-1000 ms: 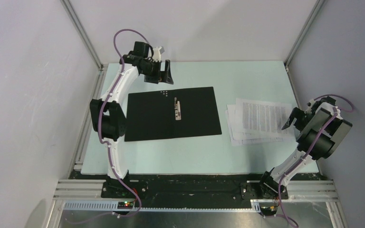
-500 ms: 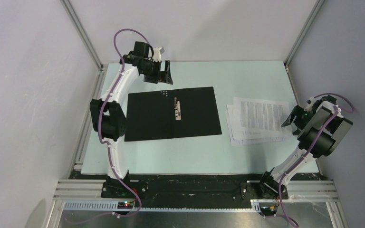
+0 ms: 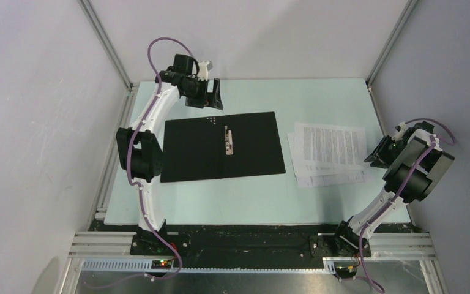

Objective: Put the files into the folder

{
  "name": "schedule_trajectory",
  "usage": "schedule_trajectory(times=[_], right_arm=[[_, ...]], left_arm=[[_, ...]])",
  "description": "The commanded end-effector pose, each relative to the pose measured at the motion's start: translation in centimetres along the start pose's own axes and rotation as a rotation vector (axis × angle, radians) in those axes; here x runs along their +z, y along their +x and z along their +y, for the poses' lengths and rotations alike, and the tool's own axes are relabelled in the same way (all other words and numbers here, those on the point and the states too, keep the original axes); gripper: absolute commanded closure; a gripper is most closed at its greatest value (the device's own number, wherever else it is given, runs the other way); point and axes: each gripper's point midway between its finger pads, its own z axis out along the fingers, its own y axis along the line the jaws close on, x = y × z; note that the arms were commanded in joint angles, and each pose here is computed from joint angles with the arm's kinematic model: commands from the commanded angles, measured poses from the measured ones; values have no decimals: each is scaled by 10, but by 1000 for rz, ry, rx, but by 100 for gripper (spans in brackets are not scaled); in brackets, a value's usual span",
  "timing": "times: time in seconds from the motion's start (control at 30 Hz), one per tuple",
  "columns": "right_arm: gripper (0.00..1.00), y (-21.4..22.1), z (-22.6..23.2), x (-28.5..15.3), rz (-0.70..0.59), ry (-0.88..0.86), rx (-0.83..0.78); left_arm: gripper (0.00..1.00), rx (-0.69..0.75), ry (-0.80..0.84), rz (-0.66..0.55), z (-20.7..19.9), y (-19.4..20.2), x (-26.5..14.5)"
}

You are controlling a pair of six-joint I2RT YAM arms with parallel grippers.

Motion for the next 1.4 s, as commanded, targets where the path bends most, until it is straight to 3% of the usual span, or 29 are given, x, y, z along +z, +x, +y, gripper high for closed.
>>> schedule_trajectory(times=[0.0, 0.27, 0.33, 0.43, 0.53, 0.73, 0.9, 0.97, 1.2, 1.37], right_arm=[[65, -18, 11, -3, -45, -64, 29], [62, -10, 33, 12, 11, -177, 33], [68, -9, 36, 16, 20, -185, 30], [90, -18, 42, 14, 8, -197, 13], [100, -26, 52, 1, -5, -203, -26], [100, -27, 87, -42, -27, -253, -123], [100, -10, 127, -65, 5, -341, -164], [100, -2, 139, -70, 29, -385, -160], [100, 7, 153, -76, 92, -515, -98], [100, -3, 169, -95, 66, -595, -73]], left_arm=[[2, 46, -2, -32, -9, -7, -14], [2, 61, 34, -5, -19, 4, -8], [2, 76, 36, 3, -21, 7, -8], [2, 113, 36, 2, -22, 7, -9], [2, 131, 58, -1, -26, 6, -9], [2, 234, 150, -23, -58, -3, -7], [1, 602, 134, -98, -109, -17, -6], [0, 657, 123, -150, -123, -26, -2], [0, 798, 82, -231, -159, -30, 31], [0, 800, 225, -216, -209, -9, 41]])
